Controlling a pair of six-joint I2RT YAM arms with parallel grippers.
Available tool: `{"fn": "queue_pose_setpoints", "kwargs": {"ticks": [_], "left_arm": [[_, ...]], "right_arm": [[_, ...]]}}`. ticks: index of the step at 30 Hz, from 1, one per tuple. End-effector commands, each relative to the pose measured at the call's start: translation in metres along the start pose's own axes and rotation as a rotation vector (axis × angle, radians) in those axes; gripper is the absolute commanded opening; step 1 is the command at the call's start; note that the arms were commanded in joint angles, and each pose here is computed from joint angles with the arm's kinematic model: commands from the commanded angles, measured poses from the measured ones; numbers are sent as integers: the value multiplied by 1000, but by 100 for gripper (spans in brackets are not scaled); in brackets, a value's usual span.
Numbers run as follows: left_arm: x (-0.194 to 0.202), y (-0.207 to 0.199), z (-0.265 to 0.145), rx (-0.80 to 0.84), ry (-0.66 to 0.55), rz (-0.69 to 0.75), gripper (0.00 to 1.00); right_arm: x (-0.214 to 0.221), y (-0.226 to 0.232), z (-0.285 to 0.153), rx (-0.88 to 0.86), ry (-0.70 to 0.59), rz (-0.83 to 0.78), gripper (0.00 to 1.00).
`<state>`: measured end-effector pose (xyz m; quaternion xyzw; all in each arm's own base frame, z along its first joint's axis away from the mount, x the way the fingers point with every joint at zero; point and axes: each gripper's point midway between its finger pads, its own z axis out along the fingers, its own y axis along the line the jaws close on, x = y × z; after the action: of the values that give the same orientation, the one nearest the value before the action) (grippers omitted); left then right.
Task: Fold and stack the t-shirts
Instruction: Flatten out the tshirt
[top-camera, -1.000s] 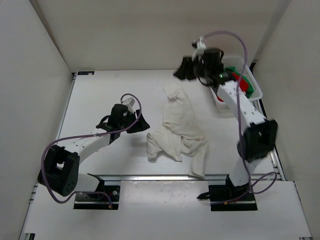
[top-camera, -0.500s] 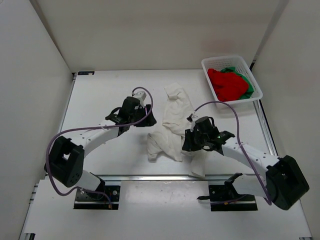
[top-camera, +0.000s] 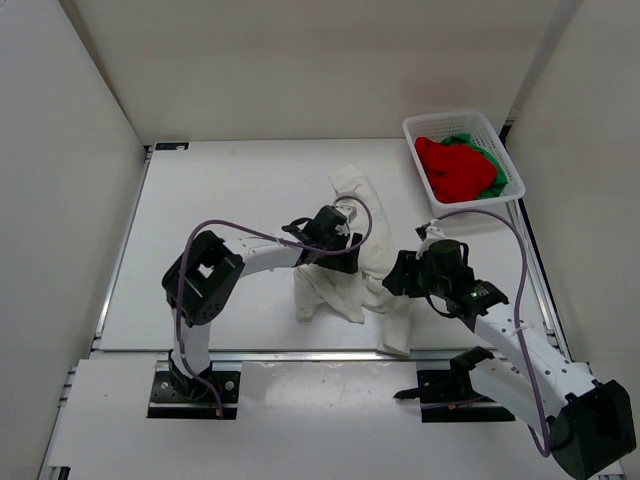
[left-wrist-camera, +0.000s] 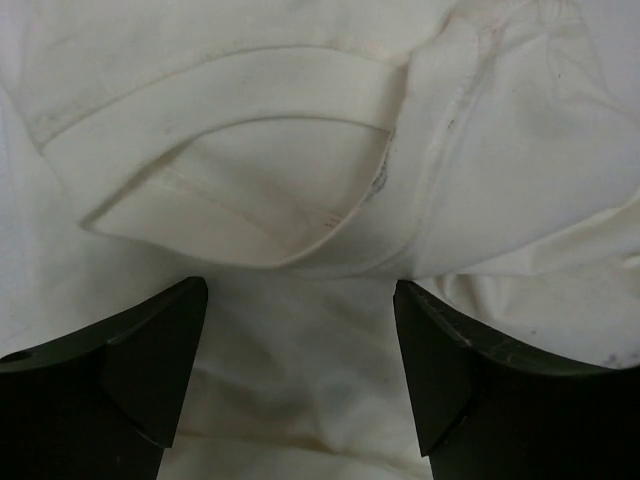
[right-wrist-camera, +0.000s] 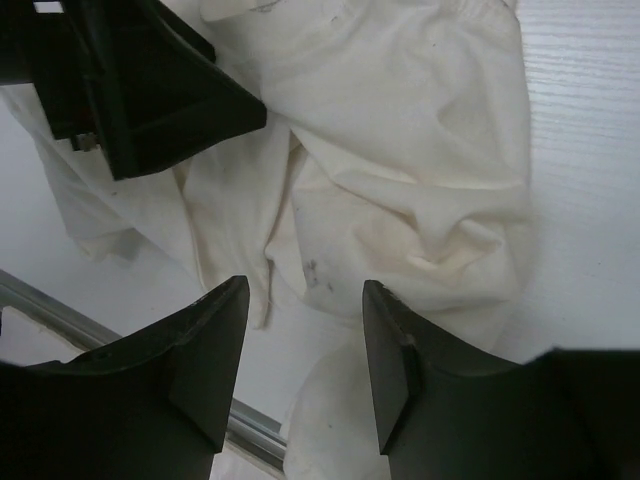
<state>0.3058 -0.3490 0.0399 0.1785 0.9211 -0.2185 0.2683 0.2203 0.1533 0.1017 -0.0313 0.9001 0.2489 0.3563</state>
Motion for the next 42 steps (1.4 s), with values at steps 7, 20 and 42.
{"fn": "queue_pose_setpoints", "kwargs": {"ticks": [7, 20, 42], "left_arm": [[-47, -19, 13, -22, -115, 74, 80], [-94, -16, 14, 18, -213, -49, 3], [-217, 50, -174, 121, -606, -237, 0]], "right_arm": [[13, -7, -4, 1, 10, 56, 50], [28, -31, -1, 134, 43, 90, 55], [16, 42, 62, -153, 123, -50, 53]]}}
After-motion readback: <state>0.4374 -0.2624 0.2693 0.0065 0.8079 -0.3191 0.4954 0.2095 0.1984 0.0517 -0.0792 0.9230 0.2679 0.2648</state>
